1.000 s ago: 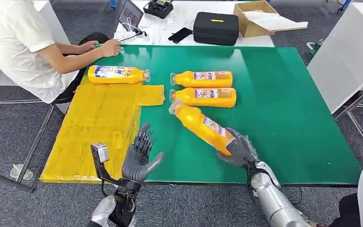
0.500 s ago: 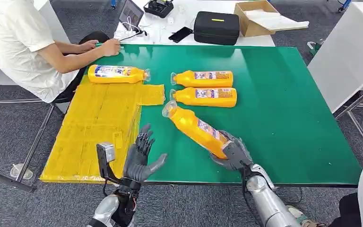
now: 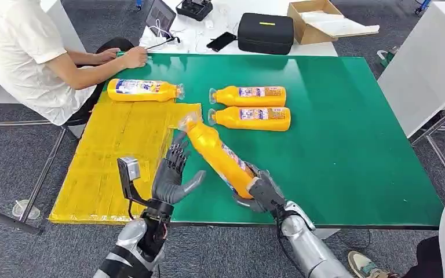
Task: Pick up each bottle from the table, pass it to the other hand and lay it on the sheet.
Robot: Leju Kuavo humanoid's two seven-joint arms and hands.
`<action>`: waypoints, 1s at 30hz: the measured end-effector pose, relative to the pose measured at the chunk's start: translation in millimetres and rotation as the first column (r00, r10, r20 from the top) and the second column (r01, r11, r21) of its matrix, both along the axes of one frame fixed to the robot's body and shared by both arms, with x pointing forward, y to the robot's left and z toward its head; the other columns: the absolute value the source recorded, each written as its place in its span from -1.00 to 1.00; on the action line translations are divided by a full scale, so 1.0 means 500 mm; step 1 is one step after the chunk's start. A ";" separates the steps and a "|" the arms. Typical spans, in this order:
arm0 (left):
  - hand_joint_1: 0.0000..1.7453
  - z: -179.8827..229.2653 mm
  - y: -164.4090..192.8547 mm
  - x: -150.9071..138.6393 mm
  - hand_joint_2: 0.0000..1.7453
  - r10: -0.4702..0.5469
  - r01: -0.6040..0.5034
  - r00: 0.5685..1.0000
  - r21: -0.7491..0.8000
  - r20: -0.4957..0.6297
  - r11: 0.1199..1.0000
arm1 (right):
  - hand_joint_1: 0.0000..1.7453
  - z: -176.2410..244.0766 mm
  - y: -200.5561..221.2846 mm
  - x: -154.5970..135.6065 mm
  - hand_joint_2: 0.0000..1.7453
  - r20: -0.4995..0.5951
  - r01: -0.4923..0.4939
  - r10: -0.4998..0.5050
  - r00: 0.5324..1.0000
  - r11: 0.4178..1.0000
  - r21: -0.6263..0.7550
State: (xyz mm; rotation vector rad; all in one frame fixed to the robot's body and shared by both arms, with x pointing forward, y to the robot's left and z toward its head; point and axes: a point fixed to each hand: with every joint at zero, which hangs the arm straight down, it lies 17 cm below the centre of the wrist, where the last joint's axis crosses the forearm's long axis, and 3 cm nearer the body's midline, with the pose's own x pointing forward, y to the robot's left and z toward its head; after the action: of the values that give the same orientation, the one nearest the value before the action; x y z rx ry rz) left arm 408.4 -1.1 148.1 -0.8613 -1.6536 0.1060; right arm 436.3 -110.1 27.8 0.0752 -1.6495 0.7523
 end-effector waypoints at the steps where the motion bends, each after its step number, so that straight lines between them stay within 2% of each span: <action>1: -1.00 -0.001 0.001 0.004 1.00 0.004 -0.004 1.000 -0.009 -0.013 1.000 | 1.00 0.001 0.003 -0.001 1.00 0.002 0.001 -0.001 1.000 1.000 0.002; 5: -1.00 -0.012 0.020 0.029 1.00 0.032 -0.041 0.994 -0.085 -0.107 0.996 | 1.00 -0.005 0.012 -0.011 1.00 0.002 0.006 -0.006 1.000 1.000 0.005; 9: -1.00 -0.024 0.072 0.070 1.00 0.116 -0.143 0.976 -0.138 -0.184 0.980 | 1.00 -0.004 0.042 -0.041 1.00 0.023 -0.034 0.033 0.999 0.999 0.026; 11: -1.00 -0.031 0.079 0.075 1.00 0.133 -0.173 0.966 -0.168 -0.223 0.971 | 1.00 -0.001 0.068 -0.054 1.00 0.023 -0.046 0.045 0.999 0.998 0.044; 15: -1.00 -0.046 0.096 0.077 1.00 0.155 -0.211 0.951 -0.197 -0.266 0.957 | 1.00 0.006 0.069 -0.055 1.00 0.022 -0.023 0.022 1.000 0.997 0.078; 23: -1.00 -0.052 0.090 0.056 1.00 0.148 -0.208 0.954 -0.224 -0.259 0.952 | 1.00 0.014 0.062 -0.051 1.00 0.018 0.029 -0.031 0.999 0.992 0.121; 30: -1.00 -0.005 0.033 0.010 1.00 0.055 -0.086 0.989 -0.235 -0.137 0.968 | 1.00 0.024 0.068 -0.046 1.00 0.021 0.021 -0.024 0.999 0.990 0.139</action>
State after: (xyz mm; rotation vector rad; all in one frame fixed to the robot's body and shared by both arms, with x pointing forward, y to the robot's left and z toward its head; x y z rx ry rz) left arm 413.5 15.4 145.8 -0.9567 -1.5693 0.4113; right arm 413.3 -76.0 39.9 0.1470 -1.7202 0.6232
